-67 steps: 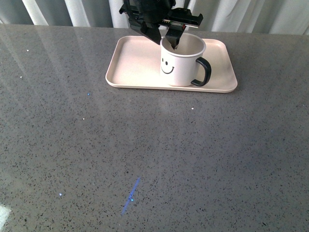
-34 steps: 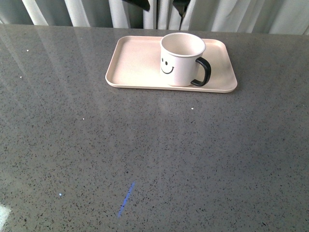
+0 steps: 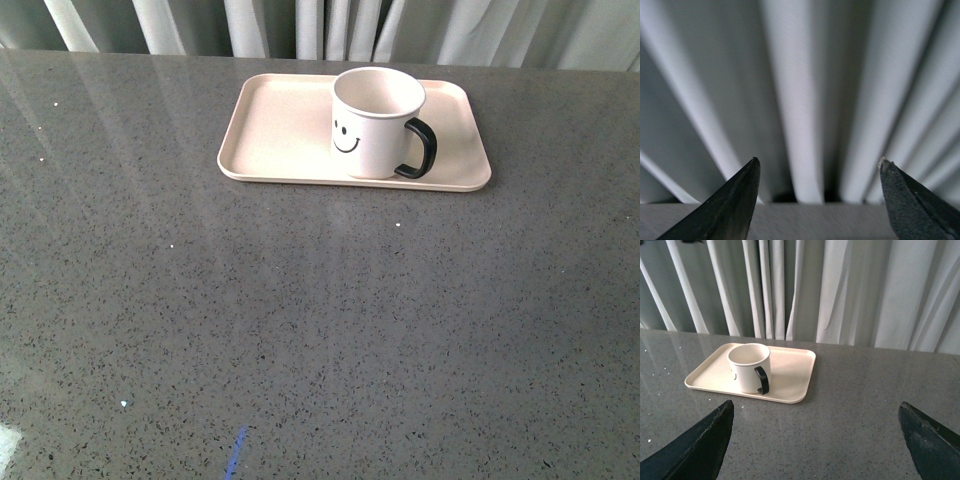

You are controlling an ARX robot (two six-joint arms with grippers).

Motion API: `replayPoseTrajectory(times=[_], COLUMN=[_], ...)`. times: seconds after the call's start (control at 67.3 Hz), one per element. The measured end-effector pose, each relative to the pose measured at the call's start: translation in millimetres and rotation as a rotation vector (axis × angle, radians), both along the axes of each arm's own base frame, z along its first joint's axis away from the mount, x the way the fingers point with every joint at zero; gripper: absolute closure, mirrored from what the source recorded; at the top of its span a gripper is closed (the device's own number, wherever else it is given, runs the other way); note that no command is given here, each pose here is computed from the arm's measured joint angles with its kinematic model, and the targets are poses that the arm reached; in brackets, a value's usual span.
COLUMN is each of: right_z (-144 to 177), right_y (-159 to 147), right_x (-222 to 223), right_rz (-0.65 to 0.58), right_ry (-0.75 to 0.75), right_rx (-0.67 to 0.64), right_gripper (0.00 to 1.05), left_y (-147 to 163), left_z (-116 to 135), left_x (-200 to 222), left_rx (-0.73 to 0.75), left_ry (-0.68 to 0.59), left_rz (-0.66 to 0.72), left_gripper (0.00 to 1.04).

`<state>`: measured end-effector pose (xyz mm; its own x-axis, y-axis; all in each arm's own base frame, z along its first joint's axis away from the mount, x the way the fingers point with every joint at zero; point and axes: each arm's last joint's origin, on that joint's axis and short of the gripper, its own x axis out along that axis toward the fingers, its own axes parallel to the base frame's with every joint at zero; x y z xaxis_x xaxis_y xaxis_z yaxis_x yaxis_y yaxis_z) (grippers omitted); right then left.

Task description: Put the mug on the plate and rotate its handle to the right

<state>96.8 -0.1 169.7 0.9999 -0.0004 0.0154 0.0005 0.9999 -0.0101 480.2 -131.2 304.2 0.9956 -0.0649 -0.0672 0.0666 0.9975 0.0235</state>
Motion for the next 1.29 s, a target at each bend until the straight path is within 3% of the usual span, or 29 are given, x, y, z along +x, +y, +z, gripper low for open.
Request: replayPoseTrajectory(times=[0.074,0.134,0.327,0.52,0.535,0.58,0.877,1.293], right_z=[0,0,0,0,0,0,0,0], right_y=[0,0,0,0,0,0,0,0], right_x=[0,0,0,0,0,0,0,0], right_rz=[-0.001,-0.001,0.0,0.0,0.0,0.0,0.0,0.0], right_ry=[0.0,0.0,0.0,0.0,0.0,0.0,0.0,0.0], right_rx=[0.0,0.0,0.0,0.0,0.0,0.0,0.0,0.0], right_gripper=[0.09,0.09,0.09,0.09,0.09,0.09,0.09,0.09], left_y=[39,61,88,104,112,114,130,131], left_z=[-8,-23,-97,-105,-115,-118,-127,-141], left_x=[-49,-85,-161,-212,-233,-242,-287,-324], left_rx=[-0.042,-0.05,-0.021,-0.026,-0.023,-0.023,-0.024,-0.024], left_ry=[-0.152,-0.193,-0.049,-0.074,-0.056,-0.052,-0.058,-0.055], left_rz=[0.054,0.077,0.063,0.058,0.071,0.068,0.068,0.064], left_gripper=[0.51,0.64,1.04,1.03,1.03,1.03,1.03,1.03])
